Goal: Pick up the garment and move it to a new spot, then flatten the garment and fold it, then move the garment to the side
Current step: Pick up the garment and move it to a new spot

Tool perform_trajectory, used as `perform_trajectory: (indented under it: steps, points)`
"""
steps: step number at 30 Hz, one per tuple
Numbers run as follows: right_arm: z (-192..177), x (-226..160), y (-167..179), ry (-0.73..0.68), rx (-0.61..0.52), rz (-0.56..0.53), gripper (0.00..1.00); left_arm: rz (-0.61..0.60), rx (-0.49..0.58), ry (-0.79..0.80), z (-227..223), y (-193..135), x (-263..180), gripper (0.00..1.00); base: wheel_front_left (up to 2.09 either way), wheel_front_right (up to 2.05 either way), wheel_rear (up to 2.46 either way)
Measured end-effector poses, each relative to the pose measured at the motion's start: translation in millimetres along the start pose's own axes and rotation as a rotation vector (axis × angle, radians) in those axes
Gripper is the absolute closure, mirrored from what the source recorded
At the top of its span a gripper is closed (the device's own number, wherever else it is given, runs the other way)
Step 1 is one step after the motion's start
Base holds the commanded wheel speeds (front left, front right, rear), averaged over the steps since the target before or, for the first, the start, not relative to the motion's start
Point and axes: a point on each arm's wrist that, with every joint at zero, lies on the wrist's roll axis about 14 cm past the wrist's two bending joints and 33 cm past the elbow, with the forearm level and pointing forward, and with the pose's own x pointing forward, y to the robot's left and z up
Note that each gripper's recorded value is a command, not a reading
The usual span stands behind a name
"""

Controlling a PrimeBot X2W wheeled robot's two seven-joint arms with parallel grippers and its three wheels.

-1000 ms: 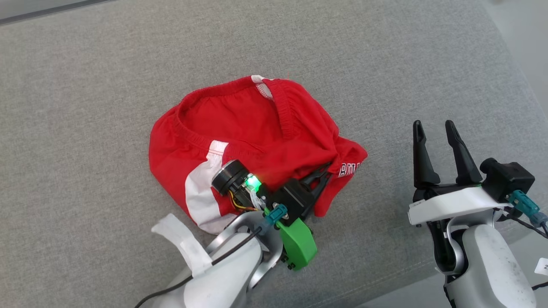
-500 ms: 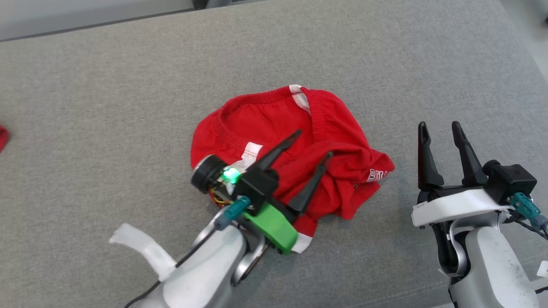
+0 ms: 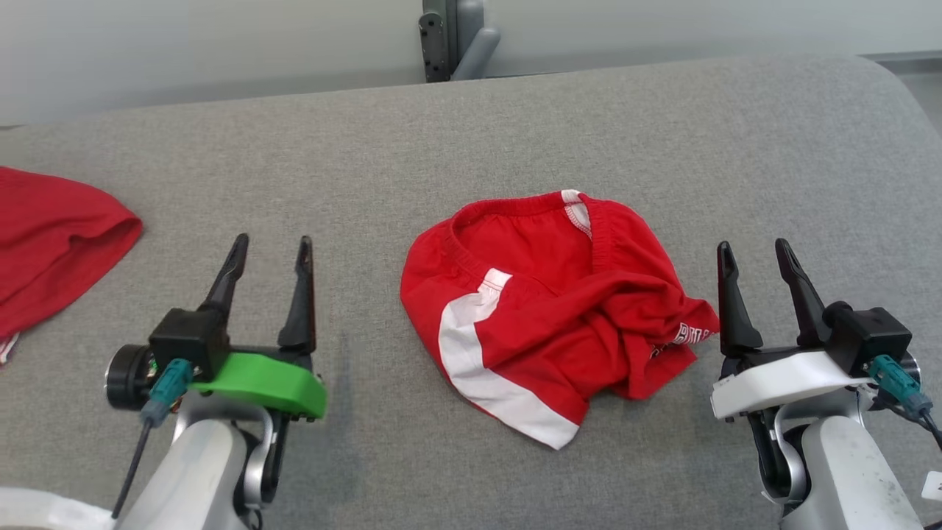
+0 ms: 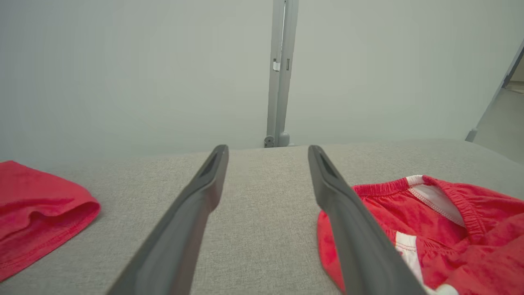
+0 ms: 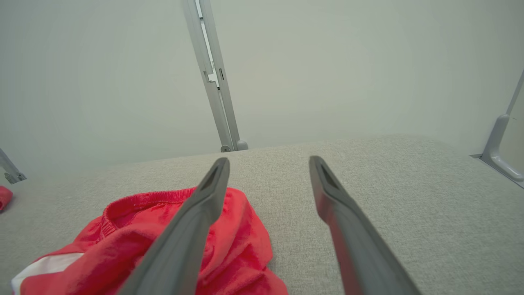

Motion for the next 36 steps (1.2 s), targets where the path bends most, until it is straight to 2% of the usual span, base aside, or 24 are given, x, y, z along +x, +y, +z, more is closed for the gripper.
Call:
perform_trajectory:
  steps: [6, 10, 19, 36]
  points:
    - [2.8, -6.4, 9.0, 0.011, -0.02, 0.033, 0.0, 0.176, 0.007, -0.011, 8.5, 53.1, -34.1, 0.0, 0.0, 0.0, 0.0]
    - [4.7, -12.8, 15.0, 0.019, -0.036, 0.057, 0.0, 0.223, 0.021, -0.013, 12.1, 67.1, -55.6, 0.0, 0.0, 0.0, 0.0]
    - [9.3, -34.8, 20.6, 0.028, -0.036, 0.07, 0.0, 0.219, 0.038, -0.02, 19.8, 61.5, -84.8, 0.0, 0.0, 0.0, 0.0]
    - [12.4, -50.3, 8.1, 0.033, -0.031, 0.022, 0.0, 0.18, 0.034, 0.011, 12.0, 46.5, -88.0, 0.0, 0.0, 0.0, 0.0]
